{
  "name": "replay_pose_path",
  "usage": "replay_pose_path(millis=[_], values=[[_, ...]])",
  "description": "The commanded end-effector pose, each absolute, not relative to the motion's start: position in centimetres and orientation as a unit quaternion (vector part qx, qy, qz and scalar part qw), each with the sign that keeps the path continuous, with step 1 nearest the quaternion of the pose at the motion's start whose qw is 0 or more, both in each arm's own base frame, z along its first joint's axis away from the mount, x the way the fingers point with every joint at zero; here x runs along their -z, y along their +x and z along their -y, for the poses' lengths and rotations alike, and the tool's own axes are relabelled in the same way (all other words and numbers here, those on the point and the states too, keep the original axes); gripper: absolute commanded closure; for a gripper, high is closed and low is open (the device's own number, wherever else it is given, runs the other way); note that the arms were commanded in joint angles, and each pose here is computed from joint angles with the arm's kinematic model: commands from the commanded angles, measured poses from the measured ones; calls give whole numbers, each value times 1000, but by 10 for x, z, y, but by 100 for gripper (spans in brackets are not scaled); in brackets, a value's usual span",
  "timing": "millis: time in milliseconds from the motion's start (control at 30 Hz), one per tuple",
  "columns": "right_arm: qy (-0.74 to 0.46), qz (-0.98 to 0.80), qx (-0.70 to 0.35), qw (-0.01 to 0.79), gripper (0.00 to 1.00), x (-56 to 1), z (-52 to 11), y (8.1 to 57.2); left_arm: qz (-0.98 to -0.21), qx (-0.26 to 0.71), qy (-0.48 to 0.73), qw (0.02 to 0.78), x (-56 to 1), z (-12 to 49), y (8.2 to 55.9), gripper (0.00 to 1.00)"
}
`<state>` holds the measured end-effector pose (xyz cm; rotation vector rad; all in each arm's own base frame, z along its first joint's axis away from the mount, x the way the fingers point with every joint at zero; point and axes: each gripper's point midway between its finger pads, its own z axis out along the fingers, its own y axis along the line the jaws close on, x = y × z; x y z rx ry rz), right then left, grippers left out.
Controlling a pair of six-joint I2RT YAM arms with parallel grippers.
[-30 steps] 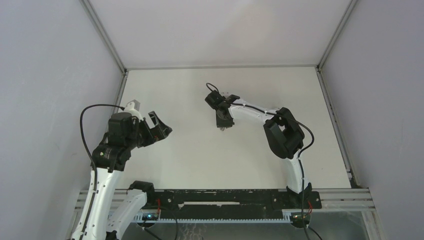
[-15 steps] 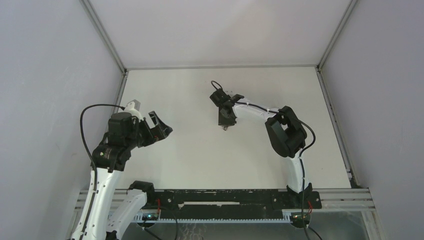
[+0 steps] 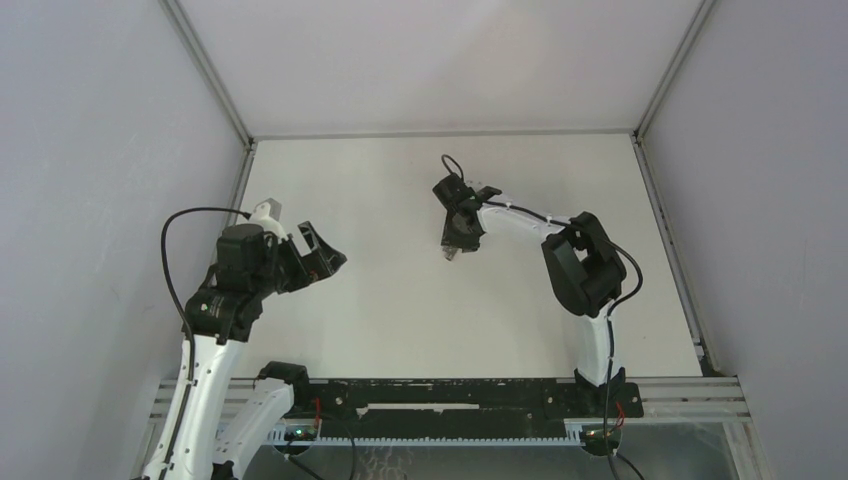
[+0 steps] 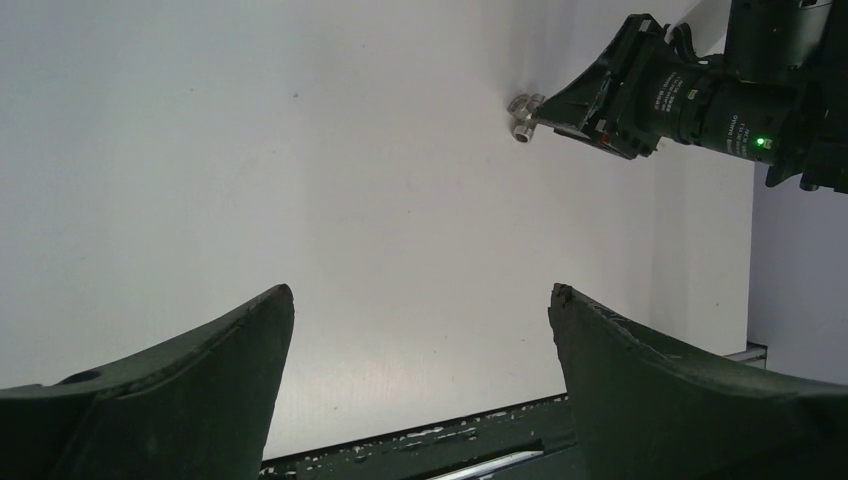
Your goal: Install the water faucets
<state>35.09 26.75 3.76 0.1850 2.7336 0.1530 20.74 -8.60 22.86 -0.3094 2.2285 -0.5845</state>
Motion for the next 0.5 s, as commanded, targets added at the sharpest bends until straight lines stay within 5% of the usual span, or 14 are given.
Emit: replay_pose_path(millis=[0,467], values=[[155,-963,-86,205,54,-52,-270,355,-874,245,-116,403,-227,91,214,0],[174,-964,-96,178,60,-34,-290,346,-875,245,-113,403,-226,91,213,0]])
